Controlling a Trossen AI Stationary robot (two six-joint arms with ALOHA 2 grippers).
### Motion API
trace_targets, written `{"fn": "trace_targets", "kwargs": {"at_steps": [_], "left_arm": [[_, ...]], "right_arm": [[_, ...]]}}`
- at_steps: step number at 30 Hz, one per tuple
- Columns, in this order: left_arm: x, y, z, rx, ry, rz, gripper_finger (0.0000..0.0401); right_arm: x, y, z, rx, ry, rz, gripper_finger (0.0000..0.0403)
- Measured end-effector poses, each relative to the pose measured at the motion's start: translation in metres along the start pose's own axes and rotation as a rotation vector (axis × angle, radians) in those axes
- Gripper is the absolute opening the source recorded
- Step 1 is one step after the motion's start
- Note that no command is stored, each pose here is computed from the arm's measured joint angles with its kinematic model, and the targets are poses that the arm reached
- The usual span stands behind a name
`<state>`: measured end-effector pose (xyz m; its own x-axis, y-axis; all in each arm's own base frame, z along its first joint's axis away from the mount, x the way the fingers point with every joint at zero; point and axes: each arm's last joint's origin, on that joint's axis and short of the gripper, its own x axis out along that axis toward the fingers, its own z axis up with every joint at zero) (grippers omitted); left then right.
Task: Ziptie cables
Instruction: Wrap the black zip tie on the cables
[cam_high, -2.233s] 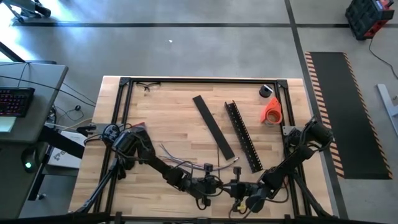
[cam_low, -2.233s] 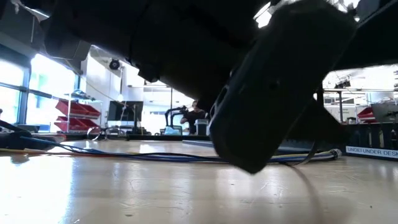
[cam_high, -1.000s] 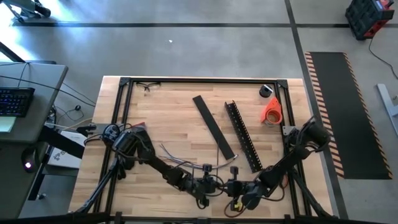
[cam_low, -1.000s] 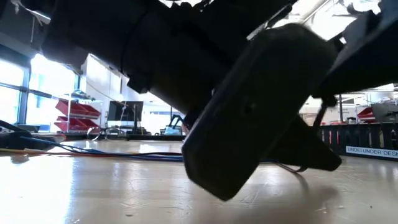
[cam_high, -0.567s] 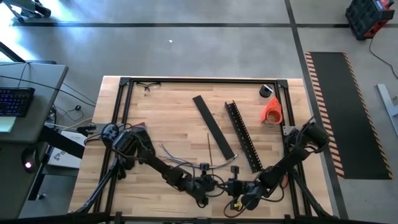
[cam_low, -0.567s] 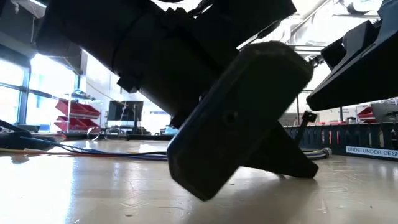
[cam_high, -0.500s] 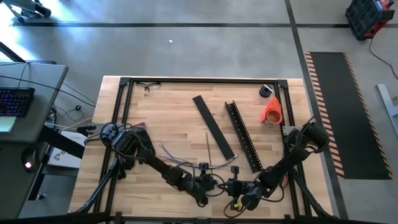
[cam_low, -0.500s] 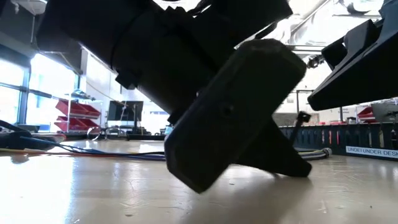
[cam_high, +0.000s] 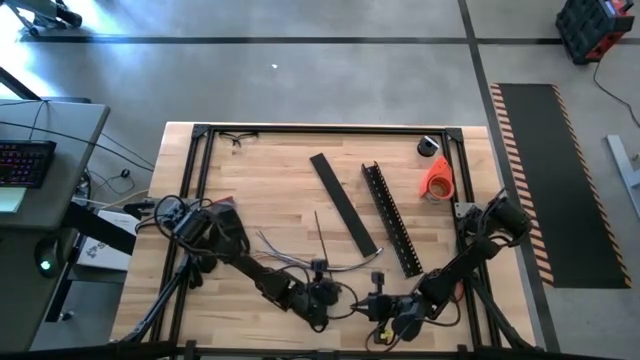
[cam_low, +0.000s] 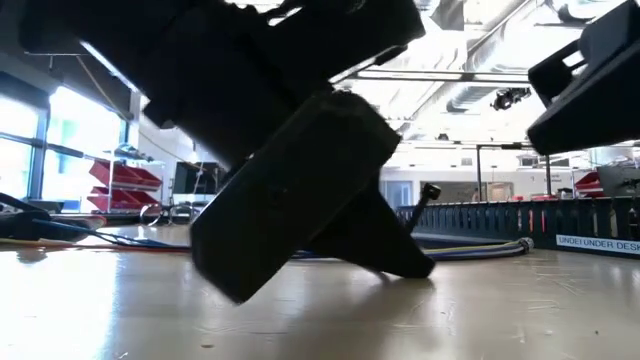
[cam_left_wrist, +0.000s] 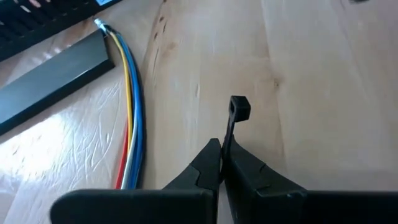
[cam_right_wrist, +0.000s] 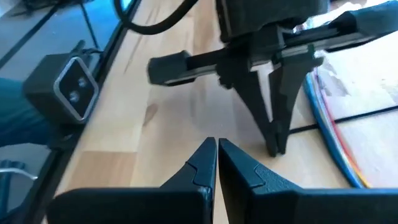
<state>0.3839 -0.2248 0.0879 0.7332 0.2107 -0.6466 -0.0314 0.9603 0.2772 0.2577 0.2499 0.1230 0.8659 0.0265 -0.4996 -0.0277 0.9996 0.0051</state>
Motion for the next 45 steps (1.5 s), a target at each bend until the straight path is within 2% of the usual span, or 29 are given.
{"fn": "trace_targets", "kwargs": {"at_steps": [6,10,13,17,20,23,33,38,45], "left_arm": [[-0.019,-0.010,-0.011,0.000,-0.026,0.053,0.0000],[-0.031,-0.012,-0.022,-0.016,-0.062,0.027,0.0000],[-0.036,-0.012,-0.031,-0.047,-0.107,-0.015,0.0000],[-0.040,-0.012,-0.040,-0.056,-0.184,-0.109,0.0000],[-0.042,-0.010,-0.046,-0.028,-0.217,-0.175,0.0000],[-0.046,-0.010,-0.053,-0.005,-0.246,-0.192,0.0000],[-0.050,-0.013,-0.060,0.036,-0.265,-0.222,0.0000],[-0.050,-0.014,-0.059,0.051,-0.277,-0.233,0.0000],[-0.050,-0.014,-0.059,0.053,-0.276,-0.236,0.0000]], "right_arm": [[0.002,-0.001,0.002,0.028,0.002,0.014,0.0000],[0.010,-0.011,0.008,0.064,-0.004,0.005,0.0003],[0.020,-0.024,0.015,0.099,-0.009,-0.003,0.0020],[0.032,-0.043,0.025,0.103,-0.028,-0.023,0.0066],[0.043,-0.059,0.033,0.122,-0.027,-0.014,0.0102],[0.052,-0.078,0.038,0.155,-0.019,-0.013,0.0132],[0.078,-0.150,0.046,0.339,0.018,-0.153,0.0209],[0.089,-0.189,0.045,0.401,0.035,-0.205,0.0227],[0.105,-0.231,0.034,0.456,0.065,-0.127,0.0229]]}}
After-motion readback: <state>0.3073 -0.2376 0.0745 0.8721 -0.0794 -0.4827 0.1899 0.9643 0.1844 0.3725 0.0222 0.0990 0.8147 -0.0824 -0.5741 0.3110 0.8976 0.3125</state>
